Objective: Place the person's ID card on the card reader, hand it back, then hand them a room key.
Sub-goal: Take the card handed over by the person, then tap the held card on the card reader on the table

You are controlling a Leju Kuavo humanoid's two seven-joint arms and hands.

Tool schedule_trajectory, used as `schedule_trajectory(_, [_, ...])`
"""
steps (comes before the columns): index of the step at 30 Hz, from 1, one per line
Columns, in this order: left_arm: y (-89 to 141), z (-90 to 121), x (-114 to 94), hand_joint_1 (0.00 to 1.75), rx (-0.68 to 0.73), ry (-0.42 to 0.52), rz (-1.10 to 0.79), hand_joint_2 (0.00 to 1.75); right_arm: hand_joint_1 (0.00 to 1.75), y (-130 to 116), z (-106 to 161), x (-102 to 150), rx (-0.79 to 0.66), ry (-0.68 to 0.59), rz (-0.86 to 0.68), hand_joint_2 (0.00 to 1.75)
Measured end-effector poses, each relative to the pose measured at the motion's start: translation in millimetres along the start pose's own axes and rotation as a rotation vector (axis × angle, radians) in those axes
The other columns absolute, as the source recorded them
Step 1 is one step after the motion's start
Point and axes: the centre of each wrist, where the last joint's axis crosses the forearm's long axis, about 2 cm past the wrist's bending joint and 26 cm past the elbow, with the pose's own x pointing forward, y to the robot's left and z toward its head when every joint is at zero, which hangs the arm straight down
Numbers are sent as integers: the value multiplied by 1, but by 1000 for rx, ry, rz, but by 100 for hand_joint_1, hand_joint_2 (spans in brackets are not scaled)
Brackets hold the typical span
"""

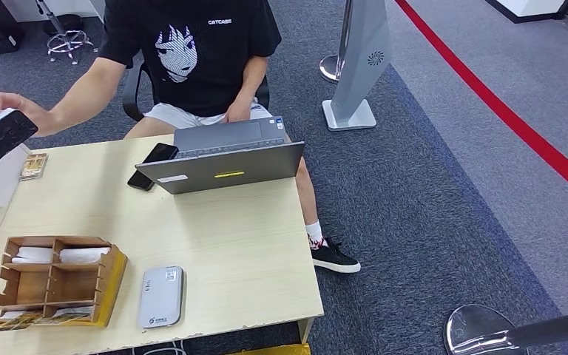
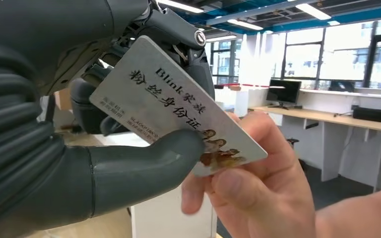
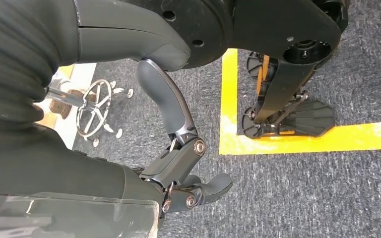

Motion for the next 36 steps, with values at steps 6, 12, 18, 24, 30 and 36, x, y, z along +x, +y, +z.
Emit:
schedule_trajectory(6, [-1, 6, 1, 175, 110, -31, -19, 175, 0, 0, 0, 0, -1, 0, 6, 175])
schedule_trajectory(12, [-22, 44, 29, 175, 246, -198, 24, 175, 0, 1, 0, -8, -3, -1, -4, 175])
schedule_trajectory(18, [-60, 108, 71, 175, 282, -355, 203, 175, 0, 2, 1, -15, -12, 0, -12, 175])
schedule_trajectory(24, [-91, 160, 100, 175, 208, -371, 384, 175, 0, 3, 1, -19, -13, 4, -18, 175])
schedule_trajectory(30, [-118, 193, 119, 175, 76, -340, 506, 175, 0, 3, 1, -20, -14, 5, -22, 175])
schedule_trajectory(36, [-133, 207, 124, 175, -23, -305, 535, 175, 0, 3, 1, -20, -14, 2, -22, 175])
